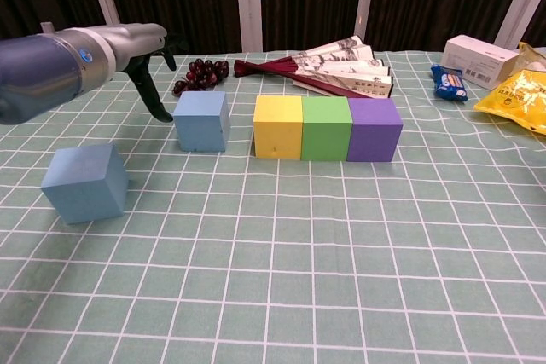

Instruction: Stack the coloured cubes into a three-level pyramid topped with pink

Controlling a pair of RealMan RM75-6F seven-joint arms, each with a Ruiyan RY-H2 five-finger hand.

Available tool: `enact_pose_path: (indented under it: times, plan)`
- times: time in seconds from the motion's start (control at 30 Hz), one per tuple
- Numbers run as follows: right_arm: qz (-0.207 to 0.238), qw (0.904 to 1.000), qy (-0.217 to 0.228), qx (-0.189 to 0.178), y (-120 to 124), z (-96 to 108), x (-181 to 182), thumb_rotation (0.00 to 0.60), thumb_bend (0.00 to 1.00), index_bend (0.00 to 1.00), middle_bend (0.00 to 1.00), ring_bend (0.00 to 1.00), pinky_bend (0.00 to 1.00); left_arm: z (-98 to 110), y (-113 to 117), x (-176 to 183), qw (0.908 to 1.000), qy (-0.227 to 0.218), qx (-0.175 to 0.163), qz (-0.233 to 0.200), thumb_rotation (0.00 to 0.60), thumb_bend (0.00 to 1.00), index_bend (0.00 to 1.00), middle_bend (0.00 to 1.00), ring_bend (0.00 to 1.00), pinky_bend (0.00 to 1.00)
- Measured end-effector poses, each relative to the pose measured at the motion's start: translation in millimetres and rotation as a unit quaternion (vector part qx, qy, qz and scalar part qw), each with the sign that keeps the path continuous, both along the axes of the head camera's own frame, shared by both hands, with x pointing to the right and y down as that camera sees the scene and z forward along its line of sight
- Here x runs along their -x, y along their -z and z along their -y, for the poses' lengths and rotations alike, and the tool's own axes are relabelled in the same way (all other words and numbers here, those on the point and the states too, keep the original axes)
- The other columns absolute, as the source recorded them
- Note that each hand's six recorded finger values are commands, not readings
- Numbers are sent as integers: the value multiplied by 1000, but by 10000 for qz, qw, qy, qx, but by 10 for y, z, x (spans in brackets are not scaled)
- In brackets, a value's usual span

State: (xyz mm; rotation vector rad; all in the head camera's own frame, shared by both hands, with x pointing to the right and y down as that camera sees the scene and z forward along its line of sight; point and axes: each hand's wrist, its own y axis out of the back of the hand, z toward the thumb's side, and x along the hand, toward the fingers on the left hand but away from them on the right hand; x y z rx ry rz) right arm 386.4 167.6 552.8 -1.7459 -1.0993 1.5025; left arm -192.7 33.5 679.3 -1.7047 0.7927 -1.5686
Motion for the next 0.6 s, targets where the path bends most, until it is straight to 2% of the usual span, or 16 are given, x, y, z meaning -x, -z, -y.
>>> enact_pose_path:
  times: [0.2,0.37,0.6]
  plan:
    - [47,10000,-24,35,-10,-6,-1,600,236,0,83,0,0,49,-79,-185,9998,-177,49,57,600,258,0,191,0,0]
    - [53,10000,-28,43,-14,-6,-3,600,236,0,83,0,0,56,-151,-265,9995,-255,122,122,600,264,0,221,0,0]
    - [60,10000,-47,41,-19,-2,-10,600,236,0,83,0,0,41,-253,-304,9992,-276,215,211,600,265,0,312,0,0]
